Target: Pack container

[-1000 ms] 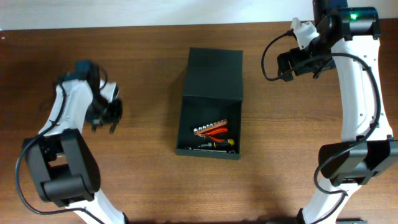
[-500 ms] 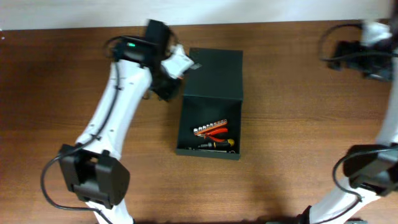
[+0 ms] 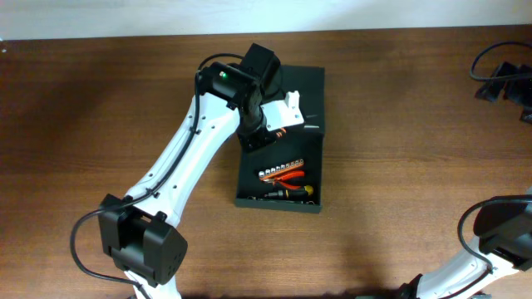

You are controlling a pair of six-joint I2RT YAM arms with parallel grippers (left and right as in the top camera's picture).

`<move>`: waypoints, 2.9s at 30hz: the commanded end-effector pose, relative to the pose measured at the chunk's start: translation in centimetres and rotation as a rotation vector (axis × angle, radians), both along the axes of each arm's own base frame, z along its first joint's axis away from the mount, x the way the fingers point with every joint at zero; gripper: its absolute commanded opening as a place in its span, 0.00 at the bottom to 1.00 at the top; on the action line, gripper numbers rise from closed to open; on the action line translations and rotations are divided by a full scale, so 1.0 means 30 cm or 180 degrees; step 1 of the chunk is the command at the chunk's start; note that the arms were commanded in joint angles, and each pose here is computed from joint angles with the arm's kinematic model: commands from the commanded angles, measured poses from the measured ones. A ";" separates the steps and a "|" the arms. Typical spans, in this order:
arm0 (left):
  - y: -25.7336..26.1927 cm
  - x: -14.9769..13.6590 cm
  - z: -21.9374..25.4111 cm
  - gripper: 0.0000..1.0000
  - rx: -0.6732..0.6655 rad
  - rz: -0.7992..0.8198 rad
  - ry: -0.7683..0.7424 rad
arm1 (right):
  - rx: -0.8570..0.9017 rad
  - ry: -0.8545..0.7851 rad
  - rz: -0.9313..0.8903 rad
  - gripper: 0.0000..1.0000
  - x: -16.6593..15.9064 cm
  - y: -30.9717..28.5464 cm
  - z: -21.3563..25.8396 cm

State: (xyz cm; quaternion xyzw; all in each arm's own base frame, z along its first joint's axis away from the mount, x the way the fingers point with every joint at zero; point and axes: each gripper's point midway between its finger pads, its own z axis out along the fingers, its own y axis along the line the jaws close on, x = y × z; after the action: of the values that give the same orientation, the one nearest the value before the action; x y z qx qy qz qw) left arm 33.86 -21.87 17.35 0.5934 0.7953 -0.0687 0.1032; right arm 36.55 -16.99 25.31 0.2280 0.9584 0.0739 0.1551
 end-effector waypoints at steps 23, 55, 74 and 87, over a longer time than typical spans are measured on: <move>-0.021 -0.086 -0.388 0.62 0.0178 -0.0131 0.1021 | -0.0004 -0.0097 0.0091 0.99 0.003 0.018 0.031; 0.193 0.300 0.018 0.02 -0.1355 0.1456 0.0837 | 0.1129 0.0389 0.1614 0.04 0.188 0.646 -0.232; 0.217 0.380 -0.438 0.02 -0.1586 0.1833 0.1797 | 0.1803 0.0879 0.1982 0.04 0.248 0.853 -0.605; 0.188 0.471 -0.536 0.02 -0.1816 0.2008 0.1717 | 0.2188 0.1030 0.1925 0.04 0.251 0.891 -0.767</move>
State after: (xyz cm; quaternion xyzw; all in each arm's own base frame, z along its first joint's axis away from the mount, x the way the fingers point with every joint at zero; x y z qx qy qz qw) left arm 47.75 -15.70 2.32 0.2552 0.8863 -0.3790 0.0750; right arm 43.71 8.97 2.33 -0.0087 0.9224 0.3684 -0.1153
